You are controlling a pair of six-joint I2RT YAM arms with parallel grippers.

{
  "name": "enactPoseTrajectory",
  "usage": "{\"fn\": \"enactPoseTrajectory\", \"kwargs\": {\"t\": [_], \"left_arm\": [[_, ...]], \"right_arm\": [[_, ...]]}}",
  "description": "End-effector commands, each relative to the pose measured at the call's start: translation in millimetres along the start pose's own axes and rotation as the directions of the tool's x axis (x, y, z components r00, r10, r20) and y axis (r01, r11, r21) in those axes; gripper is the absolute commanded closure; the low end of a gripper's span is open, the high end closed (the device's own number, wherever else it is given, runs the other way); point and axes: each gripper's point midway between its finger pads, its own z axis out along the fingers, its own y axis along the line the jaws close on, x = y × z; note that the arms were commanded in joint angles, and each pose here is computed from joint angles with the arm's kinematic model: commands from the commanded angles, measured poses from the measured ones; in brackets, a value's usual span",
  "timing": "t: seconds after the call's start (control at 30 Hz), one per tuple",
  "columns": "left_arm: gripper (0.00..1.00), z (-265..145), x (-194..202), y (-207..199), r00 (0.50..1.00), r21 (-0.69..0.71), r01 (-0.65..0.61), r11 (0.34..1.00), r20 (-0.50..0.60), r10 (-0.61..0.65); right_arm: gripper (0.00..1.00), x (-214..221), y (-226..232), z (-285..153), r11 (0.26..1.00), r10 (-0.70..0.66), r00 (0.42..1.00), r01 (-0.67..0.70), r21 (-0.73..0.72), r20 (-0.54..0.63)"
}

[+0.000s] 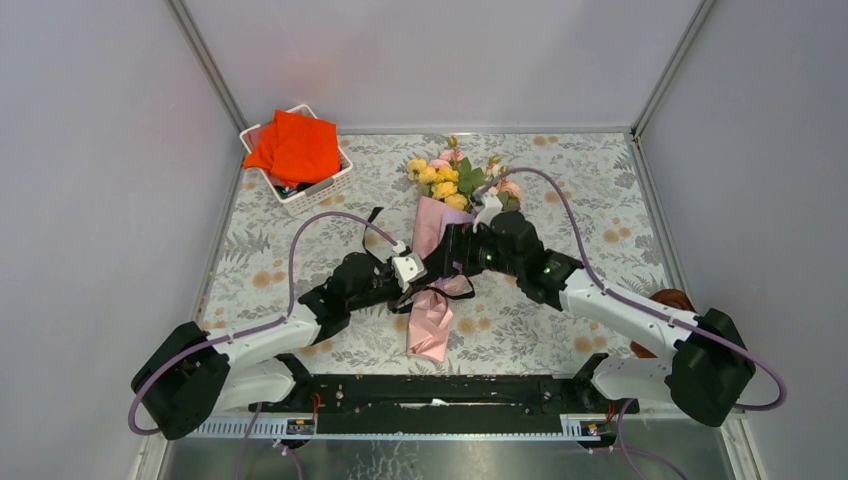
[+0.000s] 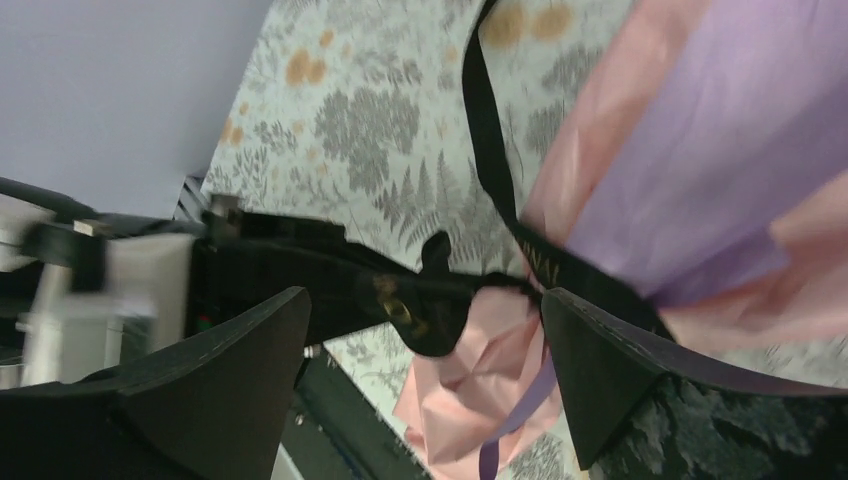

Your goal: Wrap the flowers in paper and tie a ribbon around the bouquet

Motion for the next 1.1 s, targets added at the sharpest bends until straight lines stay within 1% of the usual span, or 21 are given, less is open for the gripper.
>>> {"fn": "enactPoseTrajectory", "kwargs": {"t": [0.0, 0.13, 0.33, 0.37, 0.4, 0.43, 0.47, 0.53, 0.57, 0.63, 0.67, 0.73, 0.77, 0.8, 0.83, 0.87, 0.9, 0.97, 1.0, 1.03, 1.07], "left_arm": [[1.00, 3, -12, 8, 0.999, -0.043, 0.002, 0.999, 0.049, 0.000], [1.00, 5, -11, 8, 0.999, -0.042, 0.008, 0.999, 0.045, -0.006], [1.00, 7, -12, 10, 0.999, -0.045, 0.008, 0.999, 0.040, -0.006], [1.00, 7, -12, 10, 0.999, -0.046, 0.010, 0.999, 0.037, -0.008], [1.00, 7, -12, 10, 0.999, -0.045, 0.011, 0.999, 0.037, -0.010], [1.00, 8, -12, 9, 0.999, -0.040, 0.012, 0.999, 0.038, -0.010], [1.00, 8, -12, 8, 0.999, -0.036, 0.011, 0.999, 0.038, -0.009], [1.00, 8, -14, 8, 0.999, -0.032, 0.011, 0.999, 0.038, -0.010], [1.00, 8, -15, 8, 0.999, -0.032, 0.011, 0.999, 0.038, -0.010], [1.00, 7, -15, 8, 1.000, -0.029, 0.008, 1.000, 0.030, -0.007], [0.87, 6, -17, 8, 1.000, -0.027, 0.003, 1.000, 0.027, -0.003], [0.45, 3, -21, 6, 1.000, -0.008, -0.019, 1.000, -0.002, 0.019], [0.34, 0, -28, 9, 0.999, -0.008, -0.026, 1.000, -0.023, 0.026], [0.28, -5, -32, 12, 0.999, -0.008, -0.004, 1.000, -0.054, 0.004], [0.26, -11, -36, 18, 0.994, -0.004, 0.066, 0.998, -0.086, -0.066], [0.26, -19, -41, 28, 0.979, -0.004, 0.170, 0.985, -0.112, -0.169], [0.27, -29, -41, 40, 0.940, -0.015, 0.313, 0.950, -0.140, -0.312], [0.31, -54, -32, 85, 0.800, -0.151, 0.563, 0.813, -0.146, -0.581], [0.36, -63, -18, 105, 0.731, -0.249, 0.621, 0.744, -0.159, -0.663], [0.40, -73, -5, 124, 0.691, -0.357, 0.623, 0.696, -0.164, -0.704], [0.42, -82, 11, 142, 0.672, -0.470, 0.581, 0.664, -0.182, -0.717]], "right_arm": [[0.08, -1, 16, 4, 0.984, 0.168, 0.984, -0.164, -0.064, 0.063], [0.19, 13, 22, 17, 0.975, 0.199, 0.980, -0.200, -0.098, -0.022], [0.28, 28, 25, 22, 0.964, 0.232, 0.969, -0.241, -0.115, -0.087], [0.33, 29, 23, 22, 0.966, 0.229, 0.969, -0.238, -0.102, -0.092], [0.43, 30, 21, 22, 0.969, 0.223, 0.970, -0.231, -0.090, -0.093], [0.55, 30, 18, 22, 0.970, 0.222, 0.971, -0.229, -0.079, -0.088], [0.74, 28, 15, 22, 0.972, 0.222, 0.972, -0.227, -0.066, -0.073], [0.95, 26, 6, 21, 0.974, 0.223, 0.974, -0.224, -0.026, -0.041], [1.00, 26, 1, 21, 0.976, 0.217, 0.976, -0.217, -0.001, -0.027], [1.00, 27, -8, 19, 0.980, 0.195, 0.981, -0.194, 0.032, -0.005], [1.00, 27, -10, 19, 0.983, 0.181, 0.983, -0.181, 0.039, -0.001], [1.00, 25, -13, 19, 0.987, 0.151, 0.989, -0.151, 0.049, 0.002], [1.00, 24, -13, 19, 0.989, 0.136, 0.991, -0.136, 0.051, 0.001], [1.00, 23, -14, 20, 0.991, 0.122, 0.993, -0.122, 0.056, -0.003], [1.00, 23, -15, 21, 0.992, 0.108, 0.994, -0.108, 0.063, -0.006], [1.00, 24, -17, 21, 0.993, 0.097, 0.995, -0.096, 0.072, -0.011], [1.00, 23, -18, 22, 0.993, 0.086, 0.996, -0.085, 0.077, -0.010], [1.00, 23, -20, 22, 0.994, 0.070, 0.998, -0.069, 0.079, -0.008], [1.00, 23, -20, 23, 0.995, 0.065, 0.998, -0.065, 0.077, -0.009], [1.00, 24, -20, 23, 0.995, 0.061, 0.998, -0.060, 0.075, -0.010], [1.00, 24, -20, 24, 0.996, 0.056, 0.998, -0.055, 0.074, -0.012]]}}
